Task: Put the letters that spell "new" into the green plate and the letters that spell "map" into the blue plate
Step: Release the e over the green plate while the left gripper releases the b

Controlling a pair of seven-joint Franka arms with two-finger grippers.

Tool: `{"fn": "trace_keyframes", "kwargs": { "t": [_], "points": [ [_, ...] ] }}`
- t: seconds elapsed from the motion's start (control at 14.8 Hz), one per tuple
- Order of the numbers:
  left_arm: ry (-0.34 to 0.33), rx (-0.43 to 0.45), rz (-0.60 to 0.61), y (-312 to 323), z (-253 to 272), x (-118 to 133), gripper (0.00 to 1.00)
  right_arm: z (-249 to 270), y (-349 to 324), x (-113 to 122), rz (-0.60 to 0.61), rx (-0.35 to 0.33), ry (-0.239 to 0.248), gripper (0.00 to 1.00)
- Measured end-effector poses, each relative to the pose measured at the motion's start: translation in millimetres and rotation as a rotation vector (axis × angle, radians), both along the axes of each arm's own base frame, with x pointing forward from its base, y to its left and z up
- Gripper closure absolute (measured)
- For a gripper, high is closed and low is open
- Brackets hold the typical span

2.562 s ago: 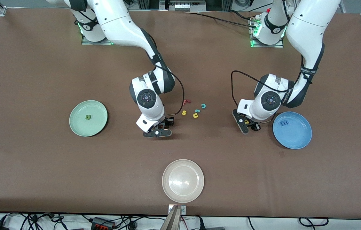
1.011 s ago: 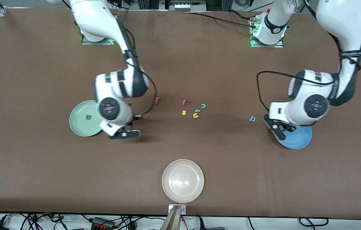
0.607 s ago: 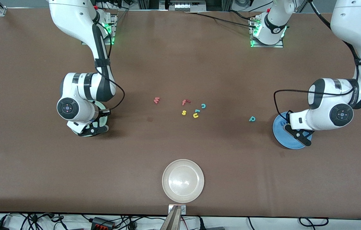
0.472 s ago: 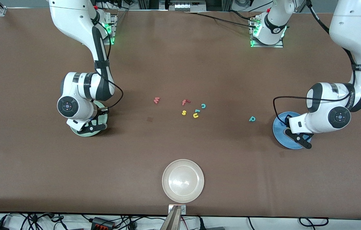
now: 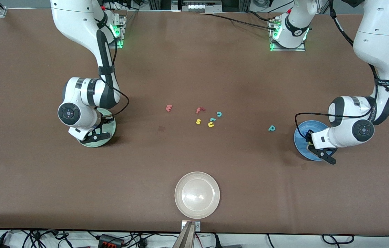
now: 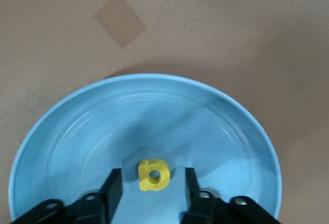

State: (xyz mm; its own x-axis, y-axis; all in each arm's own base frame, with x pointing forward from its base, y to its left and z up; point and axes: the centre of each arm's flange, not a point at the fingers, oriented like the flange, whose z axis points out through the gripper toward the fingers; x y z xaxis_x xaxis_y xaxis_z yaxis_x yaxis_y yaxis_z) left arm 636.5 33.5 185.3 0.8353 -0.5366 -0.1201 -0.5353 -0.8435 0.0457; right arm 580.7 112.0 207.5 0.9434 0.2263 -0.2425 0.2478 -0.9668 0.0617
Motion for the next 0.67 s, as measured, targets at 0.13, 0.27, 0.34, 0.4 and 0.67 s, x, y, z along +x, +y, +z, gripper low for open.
{"fn": "trace_keyframes", "kwargs": {
  "t": [0.13, 0.27, 0.34, 0.4, 0.67],
  "points": [
    [0.024, 0.004, 0.024, -5.1, 10.4, 0.2, 0.18, -3.6, -3.5, 0.0, 0.000, -0.007, -0.013, 0.71],
    [0.065, 0.015, 0.074, -14.9, 30.8, -2.0, 0.00, -6.0, -4.1, -0.7, 0.001, -0.010, -0.015, 0.66],
    [0.082, 0.020, 0.105, -24.0, 42.2, -3.9, 0.00, -5.5, -3.2, -0.6, 0.002, -0.009, -0.016, 0.58],
    [0.094, 0.028, 0.148, -35.6, 53.7, -6.0, 0.00, -3.4, -1.6, 0.0, 0.004, -0.005, -0.019, 0.49],
    [0.127, 0.040, 0.273, -96.5, 70.3, -16.6, 0.00, 30.5, 9.4, 8.8, 0.008, 0.041, -0.022, 0.11]
  ]
}}
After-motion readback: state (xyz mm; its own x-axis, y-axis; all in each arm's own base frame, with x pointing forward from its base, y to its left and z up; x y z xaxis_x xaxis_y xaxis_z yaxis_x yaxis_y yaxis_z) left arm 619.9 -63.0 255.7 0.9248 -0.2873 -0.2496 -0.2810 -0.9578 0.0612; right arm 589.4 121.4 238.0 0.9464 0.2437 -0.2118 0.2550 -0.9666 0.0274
